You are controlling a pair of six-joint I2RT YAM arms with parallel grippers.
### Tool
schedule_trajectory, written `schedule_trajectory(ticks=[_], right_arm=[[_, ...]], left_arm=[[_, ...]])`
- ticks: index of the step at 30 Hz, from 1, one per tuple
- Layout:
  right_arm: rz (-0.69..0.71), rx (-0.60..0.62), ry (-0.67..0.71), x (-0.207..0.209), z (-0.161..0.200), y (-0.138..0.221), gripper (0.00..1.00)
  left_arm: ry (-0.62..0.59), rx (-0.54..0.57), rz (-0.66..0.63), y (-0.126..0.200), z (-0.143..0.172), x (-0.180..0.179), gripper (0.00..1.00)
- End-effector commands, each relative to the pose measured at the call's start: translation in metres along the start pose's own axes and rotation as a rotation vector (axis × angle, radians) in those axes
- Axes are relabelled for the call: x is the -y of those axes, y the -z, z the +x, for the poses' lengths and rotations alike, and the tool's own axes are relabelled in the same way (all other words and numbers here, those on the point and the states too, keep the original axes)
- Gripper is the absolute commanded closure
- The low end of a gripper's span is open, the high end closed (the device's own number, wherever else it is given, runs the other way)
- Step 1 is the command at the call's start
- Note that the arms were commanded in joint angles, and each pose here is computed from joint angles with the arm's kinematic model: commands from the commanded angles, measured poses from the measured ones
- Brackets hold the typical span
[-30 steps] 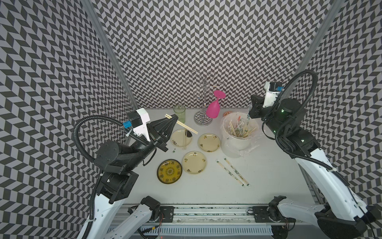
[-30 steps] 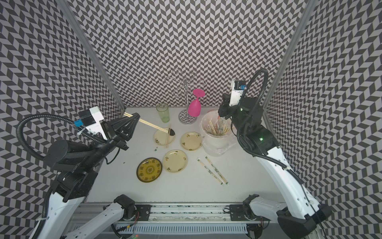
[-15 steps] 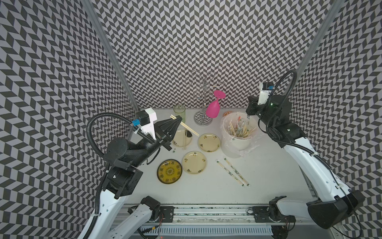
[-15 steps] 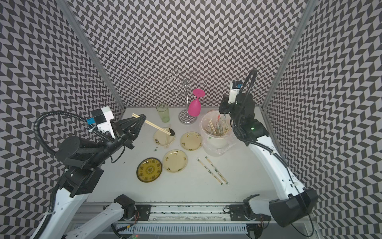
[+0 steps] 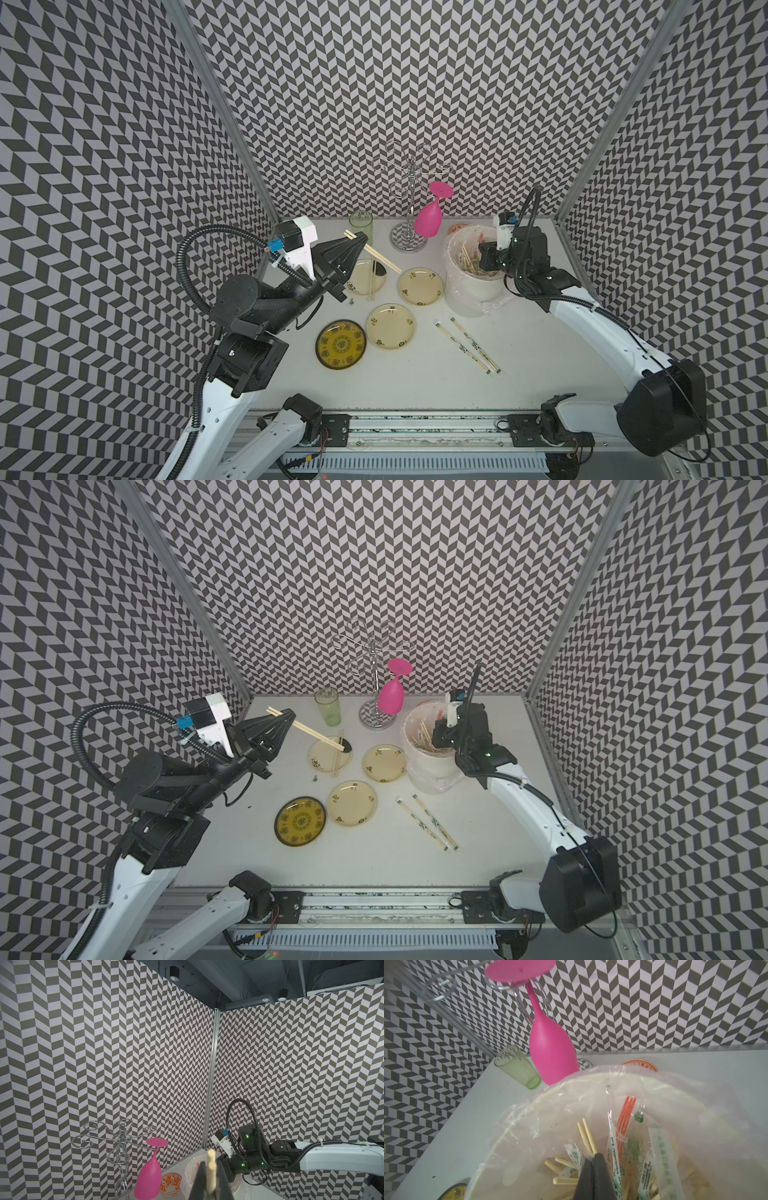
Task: Remove the packaging of disposable chopsticks
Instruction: Place the packet bag in the trash bin, then place the disposable chopsticks on the plate.
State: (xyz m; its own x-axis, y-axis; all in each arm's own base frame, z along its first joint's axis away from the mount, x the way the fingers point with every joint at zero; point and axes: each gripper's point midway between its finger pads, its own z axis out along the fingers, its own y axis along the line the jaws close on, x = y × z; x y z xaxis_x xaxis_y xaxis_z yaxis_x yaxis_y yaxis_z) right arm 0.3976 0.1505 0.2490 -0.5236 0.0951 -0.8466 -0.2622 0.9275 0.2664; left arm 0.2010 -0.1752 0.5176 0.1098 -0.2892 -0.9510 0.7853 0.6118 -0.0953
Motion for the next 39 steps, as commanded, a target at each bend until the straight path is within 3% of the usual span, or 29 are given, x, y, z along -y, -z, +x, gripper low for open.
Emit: schedule_trajectory(ticks=[1,9,12,20,23,31,36,39], right_arm=[[-0.042,0.058,-0.011,-0.008,-0.013,0.008,1.0],[-0.043,0.028,-0.012,-0.009,-0.012,0.001,0.99],[-0.064,0.047,-0.015,-0.015,-0.024,0.007,0.9],[-0.08,0.12,-0.021,-0.028,-0.066,0.037,0.52],[-0.082,0.144,-0.031,-0.032,-0.078,0.05,0.45],[-0.116,0.191,-0.027,-0.043,-0.098,0.081,0.41],[-0.132,0.166,-0.029,-0.047,-0.094,0.081,0.4],[-0.152,0.224,-0.045,-0.048,-0.098,0.092,0.4]], left_arm=[[0.0,0.019,0.026,-0.003,-0.004,0.003,1.0],[0.011,0.009,0.034,-0.008,0.002,0.001,1.0],[0.01,0.009,0.03,-0.008,0.002,0.0,1.0],[0.019,0.003,0.026,-0.008,0.006,-0.001,1.0],[0.026,0.0,0.028,-0.009,0.007,-0.001,1.0],[0.042,-0.007,0.03,-0.009,0.008,-0.001,1.0],[0.062,-0.024,0.029,-0.01,0.012,-0.002,1.0],[0.076,-0.056,0.022,-0.013,0.017,-0.004,1.0]])
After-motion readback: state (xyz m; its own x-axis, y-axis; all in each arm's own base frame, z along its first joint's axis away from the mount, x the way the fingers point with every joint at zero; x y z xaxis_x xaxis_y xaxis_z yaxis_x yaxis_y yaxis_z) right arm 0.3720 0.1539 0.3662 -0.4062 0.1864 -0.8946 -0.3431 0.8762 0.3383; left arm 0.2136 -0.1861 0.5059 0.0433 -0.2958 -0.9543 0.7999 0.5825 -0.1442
